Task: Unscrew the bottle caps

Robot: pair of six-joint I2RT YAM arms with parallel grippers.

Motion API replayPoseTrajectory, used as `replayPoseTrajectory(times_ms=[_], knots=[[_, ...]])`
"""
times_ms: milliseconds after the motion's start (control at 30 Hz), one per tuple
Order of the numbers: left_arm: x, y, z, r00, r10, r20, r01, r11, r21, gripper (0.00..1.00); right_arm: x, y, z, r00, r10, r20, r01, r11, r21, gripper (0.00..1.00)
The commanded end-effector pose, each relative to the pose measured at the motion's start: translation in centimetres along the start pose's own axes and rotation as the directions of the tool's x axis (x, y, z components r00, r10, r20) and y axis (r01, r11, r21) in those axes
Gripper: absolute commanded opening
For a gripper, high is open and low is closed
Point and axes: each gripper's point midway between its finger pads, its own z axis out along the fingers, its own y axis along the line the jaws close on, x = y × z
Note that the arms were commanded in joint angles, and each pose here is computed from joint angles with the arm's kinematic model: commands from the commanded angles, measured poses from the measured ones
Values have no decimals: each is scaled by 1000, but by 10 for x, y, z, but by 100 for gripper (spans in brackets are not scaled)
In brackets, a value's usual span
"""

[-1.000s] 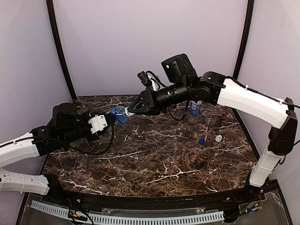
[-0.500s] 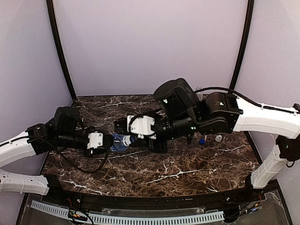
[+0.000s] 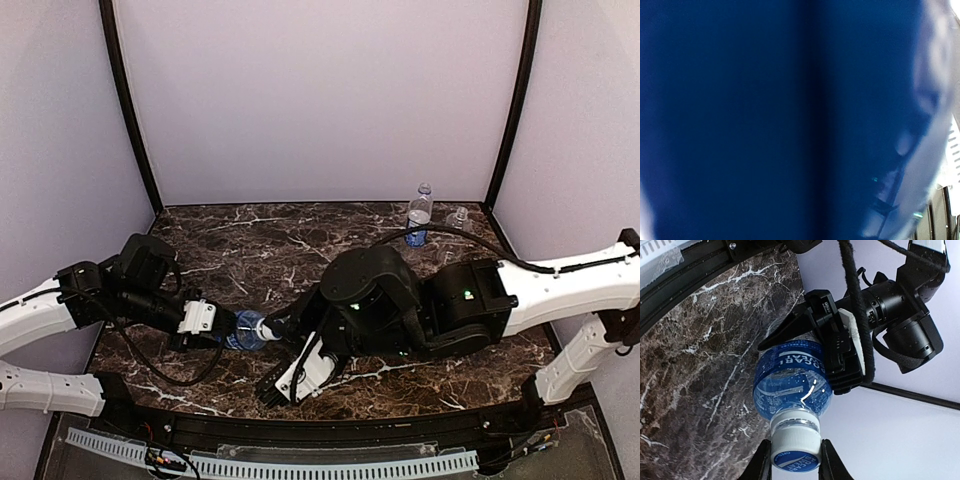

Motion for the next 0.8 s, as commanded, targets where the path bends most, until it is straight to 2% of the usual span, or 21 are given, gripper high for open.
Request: replayPoseTrajectory(times_ms=[0, 233, 300, 333, 367, 400, 433, 467, 533, 600, 667, 700, 767], knots=[[4, -12, -3, 1000, 18, -6, -18, 999, 42, 22, 16, -40, -29, 984, -137, -115, 154, 976, 156, 0], [11, -12, -1, 1000, 16, -22, -16, 1000, 16, 22, 19, -52, -50, 995, -39, -93, 58, 976, 211, 0], [12, -10, 0, 1000, 0, -22, -1, 1000, -2, 22, 25, -60, -55, 994, 79, -74, -58, 968, 245, 0], [11, -8, 0, 1000, -2, -12, 2, 1000, -23, 22, 35, -67, -57, 979, 197, -60, -174, 947, 271, 0], [12, -5, 0, 1000, -25, -13, 24, 999, -44, 22, 52, -74, -58, 934, 352, -54, -321, 898, 300, 0], [11, 2, 0, 1000, -27, -4, 27, 996, -87, 22, 81, -81, -58, 854, 515, -74, -462, 817, 345, 0], [11, 7, 0, 998, -57, 6, 57, 992, -115, 22, 114, -86, -60, 738, 669, -87, -591, 704, 395, 0], [10, 15, -1, 998, -63, 19, 65, 984, -164, 22, 142, -70, -55, 582, 805, -117, -717, 576, 393, 0], [10, 27, -5, 992, -112, 55, 122, 965, -234, 22, 198, -42, -52, 285, 944, -168, -842, 330, 427, 0], [10, 37, -10, 975, -196, 107, 219, 933, -285, 23, 228, -9, -45, 30, 980, -199, -892, 116, 438, 0], [11, 45, -16, 952, -260, 164, 300, 898, -322, 23, 249, 27, -36, -183, 957, -226, -890, -63, 451, 0], [9, 52, -24, 942, -269, 203, 327, 875, -357, 23, 258, 44, -32, -274, 932, -238, -876, -139, 461, 0], [18, 56, -27, 904, -341, 257, 418, 825, -379, 23, 270, 77, -22, -420, 868, -265, -844, -265, 467, 0]])
